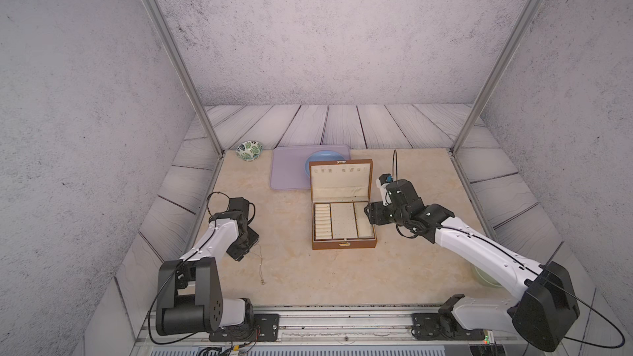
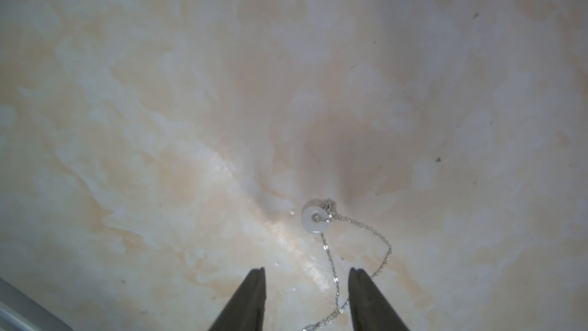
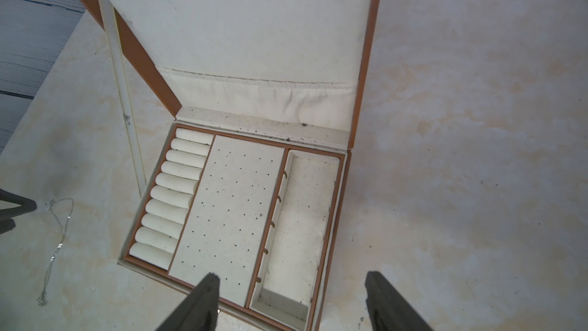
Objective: Put jewelry chain into jewelry box
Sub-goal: Pick up the necklace from the center of the board.
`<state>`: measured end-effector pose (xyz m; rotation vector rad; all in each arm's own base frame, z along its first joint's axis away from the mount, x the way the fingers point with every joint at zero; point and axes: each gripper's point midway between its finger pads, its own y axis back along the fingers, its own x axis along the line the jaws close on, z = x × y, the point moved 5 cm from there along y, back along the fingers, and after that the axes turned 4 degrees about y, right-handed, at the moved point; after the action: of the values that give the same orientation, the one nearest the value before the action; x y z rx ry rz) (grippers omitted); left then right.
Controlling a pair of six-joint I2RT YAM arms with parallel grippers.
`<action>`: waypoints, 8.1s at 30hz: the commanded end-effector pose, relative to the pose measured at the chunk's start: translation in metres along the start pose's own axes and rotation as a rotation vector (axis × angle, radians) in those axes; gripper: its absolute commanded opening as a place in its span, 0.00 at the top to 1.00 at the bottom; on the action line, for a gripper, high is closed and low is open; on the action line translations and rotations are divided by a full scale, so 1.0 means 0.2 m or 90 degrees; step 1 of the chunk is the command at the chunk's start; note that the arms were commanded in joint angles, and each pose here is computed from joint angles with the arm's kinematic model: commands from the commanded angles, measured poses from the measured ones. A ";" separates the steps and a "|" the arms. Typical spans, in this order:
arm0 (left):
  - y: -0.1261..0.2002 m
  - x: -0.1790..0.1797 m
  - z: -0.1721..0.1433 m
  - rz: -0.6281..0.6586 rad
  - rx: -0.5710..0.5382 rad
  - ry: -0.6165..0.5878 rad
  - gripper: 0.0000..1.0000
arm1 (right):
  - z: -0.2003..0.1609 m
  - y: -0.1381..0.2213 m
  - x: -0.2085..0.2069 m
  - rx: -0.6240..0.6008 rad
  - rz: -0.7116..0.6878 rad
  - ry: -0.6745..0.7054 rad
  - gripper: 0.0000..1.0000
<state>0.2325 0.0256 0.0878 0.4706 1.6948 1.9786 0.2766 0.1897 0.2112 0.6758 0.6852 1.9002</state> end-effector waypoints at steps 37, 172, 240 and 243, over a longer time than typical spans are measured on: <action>-0.13 -0.04 0.11 -0.014 0.058 0.165 0.75 | 0.00 0.01 0.00 -0.005 -0.002 0.014 0.01; 2.03 -1.05 -0.36 -0.793 -0.117 -0.393 1.00 | 0.78 0.27 0.60 -0.395 0.362 0.234 0.28; 2.06 -1.05 -0.47 -0.797 -0.097 -0.420 1.00 | 0.81 0.17 0.52 -0.443 0.196 0.253 0.52; 2.06 -1.05 -0.47 -0.798 -0.095 -0.419 1.00 | 0.81 0.17 0.53 -0.444 0.205 0.254 0.52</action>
<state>0.2986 -0.2151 0.4787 -0.0380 0.9805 0.8676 0.3367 0.3069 0.3481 -0.0171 0.1594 2.4040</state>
